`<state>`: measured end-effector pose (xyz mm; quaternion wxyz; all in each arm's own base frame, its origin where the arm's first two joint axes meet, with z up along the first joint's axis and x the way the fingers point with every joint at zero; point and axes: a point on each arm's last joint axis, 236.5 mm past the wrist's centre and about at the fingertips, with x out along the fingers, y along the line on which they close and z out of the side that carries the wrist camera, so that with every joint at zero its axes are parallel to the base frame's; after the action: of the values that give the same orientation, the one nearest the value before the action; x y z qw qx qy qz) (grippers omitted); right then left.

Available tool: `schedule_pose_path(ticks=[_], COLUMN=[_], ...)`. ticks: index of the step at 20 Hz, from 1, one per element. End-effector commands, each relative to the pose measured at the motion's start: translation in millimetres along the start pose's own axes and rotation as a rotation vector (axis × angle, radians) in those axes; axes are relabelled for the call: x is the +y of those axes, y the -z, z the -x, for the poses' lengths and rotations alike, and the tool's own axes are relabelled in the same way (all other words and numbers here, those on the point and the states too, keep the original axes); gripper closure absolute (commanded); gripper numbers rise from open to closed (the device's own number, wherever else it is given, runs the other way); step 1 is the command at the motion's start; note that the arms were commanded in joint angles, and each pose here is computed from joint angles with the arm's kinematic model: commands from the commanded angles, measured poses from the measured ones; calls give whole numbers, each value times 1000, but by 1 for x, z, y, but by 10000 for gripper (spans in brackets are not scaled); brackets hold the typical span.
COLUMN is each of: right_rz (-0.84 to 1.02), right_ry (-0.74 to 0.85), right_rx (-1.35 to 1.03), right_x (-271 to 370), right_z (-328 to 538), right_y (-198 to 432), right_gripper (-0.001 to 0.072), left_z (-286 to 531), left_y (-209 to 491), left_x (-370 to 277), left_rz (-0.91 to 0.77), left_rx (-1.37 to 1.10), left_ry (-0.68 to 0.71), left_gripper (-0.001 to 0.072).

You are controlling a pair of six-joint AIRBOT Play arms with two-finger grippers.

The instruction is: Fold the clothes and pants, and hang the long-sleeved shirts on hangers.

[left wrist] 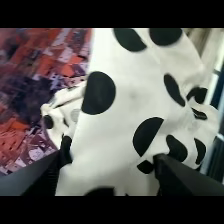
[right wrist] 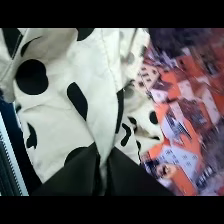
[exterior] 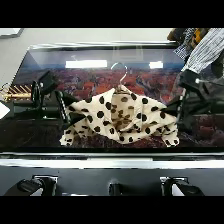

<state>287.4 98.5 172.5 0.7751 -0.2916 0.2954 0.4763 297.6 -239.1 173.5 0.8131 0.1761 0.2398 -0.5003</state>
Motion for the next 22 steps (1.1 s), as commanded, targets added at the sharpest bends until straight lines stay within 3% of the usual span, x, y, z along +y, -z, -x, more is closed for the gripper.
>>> schedule_pose_path(ticks=[1, 4, 8, 18, 22], right_rz=[15, -56, -383, -935, -1047], right_ry=[140, 283, 604, 1517, 1679], right_rx=[89, 124, 31, -43, 49], right_x=[11, 6, -25, -44, -57], right_z=[35, 59, 106, 317, 363], right_y=[7, 11, 9, 75, 84], right_gripper=[694, 695, 693, 695, 696], left_z=[6, 29, 68, 79, 79], left_y=[-9, -21, -16, -19, -19], left_x=[40, 79, 119, 121, 121], left_rz=[169, 404, 731, 741, 741], left_rx=[-53, -174, -304, -329, -330], left_ry=[-170, -303, -411, -428, -428], left_gripper=[19, 18, 19, 20, 28])
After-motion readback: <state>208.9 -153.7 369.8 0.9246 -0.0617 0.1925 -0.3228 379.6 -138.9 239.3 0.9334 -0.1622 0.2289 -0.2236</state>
